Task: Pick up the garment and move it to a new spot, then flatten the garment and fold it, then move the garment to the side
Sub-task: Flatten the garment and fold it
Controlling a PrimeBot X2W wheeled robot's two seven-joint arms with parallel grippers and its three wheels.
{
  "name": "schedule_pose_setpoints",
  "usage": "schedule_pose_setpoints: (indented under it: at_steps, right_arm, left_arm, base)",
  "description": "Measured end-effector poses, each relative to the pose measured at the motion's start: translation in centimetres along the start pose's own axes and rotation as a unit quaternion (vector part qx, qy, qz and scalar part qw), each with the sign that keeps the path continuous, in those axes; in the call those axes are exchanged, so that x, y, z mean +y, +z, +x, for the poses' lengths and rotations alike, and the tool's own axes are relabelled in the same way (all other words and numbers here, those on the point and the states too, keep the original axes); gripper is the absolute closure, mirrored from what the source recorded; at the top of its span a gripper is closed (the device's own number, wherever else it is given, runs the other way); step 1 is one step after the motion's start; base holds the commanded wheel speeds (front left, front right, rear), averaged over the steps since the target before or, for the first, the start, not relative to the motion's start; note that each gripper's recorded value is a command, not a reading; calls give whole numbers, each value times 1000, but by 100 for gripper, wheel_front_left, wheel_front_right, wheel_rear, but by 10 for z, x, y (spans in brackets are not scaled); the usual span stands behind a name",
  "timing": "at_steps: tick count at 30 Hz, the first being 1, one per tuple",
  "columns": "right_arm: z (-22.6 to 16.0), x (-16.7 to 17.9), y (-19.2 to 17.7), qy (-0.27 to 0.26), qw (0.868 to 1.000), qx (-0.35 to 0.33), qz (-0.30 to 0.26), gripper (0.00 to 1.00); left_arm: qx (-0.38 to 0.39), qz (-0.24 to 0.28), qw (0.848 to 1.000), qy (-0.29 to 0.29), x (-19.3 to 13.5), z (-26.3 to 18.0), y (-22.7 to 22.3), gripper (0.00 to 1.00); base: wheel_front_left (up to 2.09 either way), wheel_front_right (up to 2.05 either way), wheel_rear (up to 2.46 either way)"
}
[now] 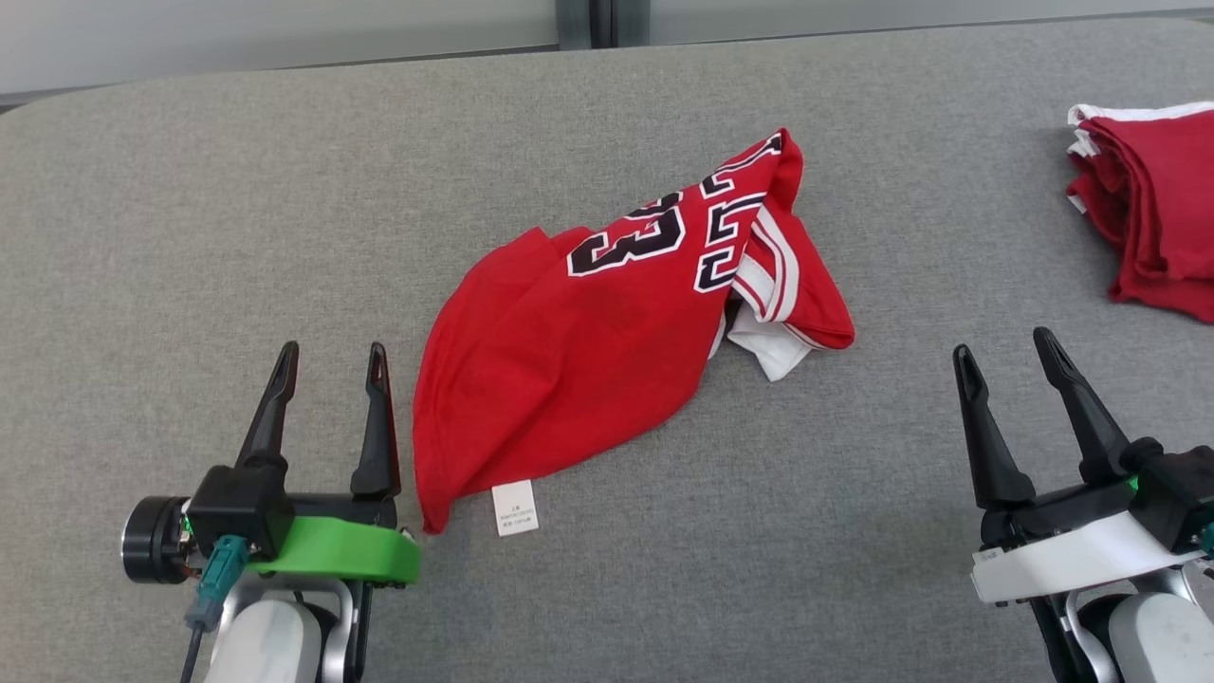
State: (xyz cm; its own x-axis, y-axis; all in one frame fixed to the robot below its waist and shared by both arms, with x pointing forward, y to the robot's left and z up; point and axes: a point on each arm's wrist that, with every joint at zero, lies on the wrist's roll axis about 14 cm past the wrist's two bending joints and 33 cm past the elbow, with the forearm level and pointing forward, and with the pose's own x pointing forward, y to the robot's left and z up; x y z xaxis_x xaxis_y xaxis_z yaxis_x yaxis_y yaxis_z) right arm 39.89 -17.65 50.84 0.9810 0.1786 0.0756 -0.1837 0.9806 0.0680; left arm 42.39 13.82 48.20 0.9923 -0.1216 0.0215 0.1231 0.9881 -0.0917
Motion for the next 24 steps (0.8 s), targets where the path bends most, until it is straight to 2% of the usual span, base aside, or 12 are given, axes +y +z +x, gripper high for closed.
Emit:
schedule_pose_setpoints:
  at_steps: [10, 18, 19, 20, 21, 24]
  right_arm:
    - [23, 21, -70, 48, 994, 96, 28, 0]
    - [48, 33, -106, 66, 988, 133, 47, 0]
    - [51, 35, -107, 69, 988, 131, 49, 32]
    - [54, 35, -106, 70, 988, 130, 51, 69]
    - [56, 37, -106, 73, 988, 128, 51, 100]
    - [59, 38, -101, 77, 988, 121, 49, 100]
  left_arm:
    - [-3, -5, 1000, -5, -4, 20, -5, 0]
    - [7, 2, 1000, 2, 3, 27, -16, 0]
    - [7, 4, 1000, 3, 3, 28, -16, 0]
    - [8, 4, 1000, 3, 4, 28, -16, 0]
    - [8, 5, 1000, 4, 4, 28, -16, 0]
    - [5, 5, 1000, 3, 3, 29, -14, 0]
  base:
    - [0, 0, 0]
    - [0, 0, 0]
    - [0, 0, 0]
    - [0, 0, 0]
    - [0, 0, 0]
    - [0, 0, 0]
